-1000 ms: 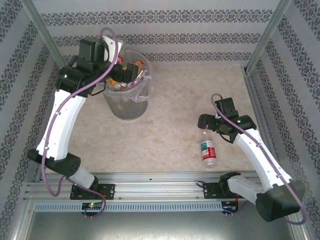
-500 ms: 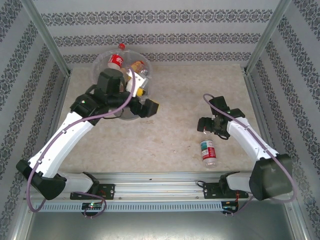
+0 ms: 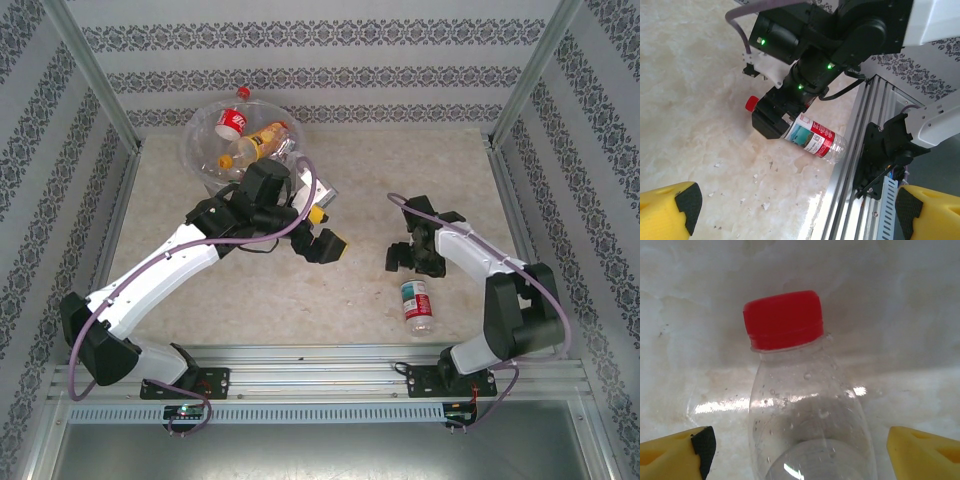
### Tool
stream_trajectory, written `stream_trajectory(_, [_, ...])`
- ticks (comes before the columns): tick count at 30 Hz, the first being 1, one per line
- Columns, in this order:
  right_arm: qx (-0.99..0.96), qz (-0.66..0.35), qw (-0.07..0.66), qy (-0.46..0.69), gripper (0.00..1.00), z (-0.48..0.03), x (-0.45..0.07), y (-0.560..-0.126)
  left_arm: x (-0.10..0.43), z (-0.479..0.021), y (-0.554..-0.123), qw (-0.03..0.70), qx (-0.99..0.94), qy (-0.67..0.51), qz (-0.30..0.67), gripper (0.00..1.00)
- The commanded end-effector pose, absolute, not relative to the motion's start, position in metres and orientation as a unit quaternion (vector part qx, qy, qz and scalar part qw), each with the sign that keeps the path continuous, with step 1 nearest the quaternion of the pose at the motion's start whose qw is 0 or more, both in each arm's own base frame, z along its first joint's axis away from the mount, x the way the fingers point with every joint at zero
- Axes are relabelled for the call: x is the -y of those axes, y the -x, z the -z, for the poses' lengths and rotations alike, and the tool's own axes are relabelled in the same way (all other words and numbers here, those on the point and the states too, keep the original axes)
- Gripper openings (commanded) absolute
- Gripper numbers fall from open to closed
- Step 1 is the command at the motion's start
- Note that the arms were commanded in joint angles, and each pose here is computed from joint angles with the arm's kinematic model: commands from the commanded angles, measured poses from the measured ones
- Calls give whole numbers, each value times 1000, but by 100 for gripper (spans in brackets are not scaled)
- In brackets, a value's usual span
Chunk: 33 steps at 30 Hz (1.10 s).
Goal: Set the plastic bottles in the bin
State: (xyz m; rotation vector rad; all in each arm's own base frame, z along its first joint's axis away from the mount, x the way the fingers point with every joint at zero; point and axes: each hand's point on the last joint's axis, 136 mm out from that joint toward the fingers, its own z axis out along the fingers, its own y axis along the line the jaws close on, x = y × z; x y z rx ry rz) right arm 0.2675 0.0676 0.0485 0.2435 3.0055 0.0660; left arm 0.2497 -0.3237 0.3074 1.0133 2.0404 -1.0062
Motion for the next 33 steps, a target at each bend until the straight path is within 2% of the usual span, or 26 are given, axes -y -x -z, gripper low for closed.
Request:
stream_trajectory(1, [-996,-14,53,-71,87,-38,-71,-268,330,-314,-249,333,-764,-394,388,100])
stream_trajectory(5, [-997,4,48,-67,81,-32,-70,-268,330,-309,-252,327,-771,-391,382,100])
stream_trajectory(12, [-995,5,71,-72,61,-42,-69,-271,331,-305,-255,329,-774,-387,379,100])
stream_trajectory(15, [-992,-25,99,-78,58,-56,-76,-277,332,-301,-259,327,-780,-376,378,100])
stream_trajectory(20, [-975,-114,170,-87,55,-105,-99,-292,336,-292,-268,320,-792,-352,382,100])
stream_trajectory(26, [-926,-238,274,-109,55,-192,-121,-310,342,-278,-276,315,-800,-323,395,100])
stream_trajectory(33, [-848,-397,334,-114,50,-273,-155,-320,354,-281,-273,313,-780,-310,444,100])
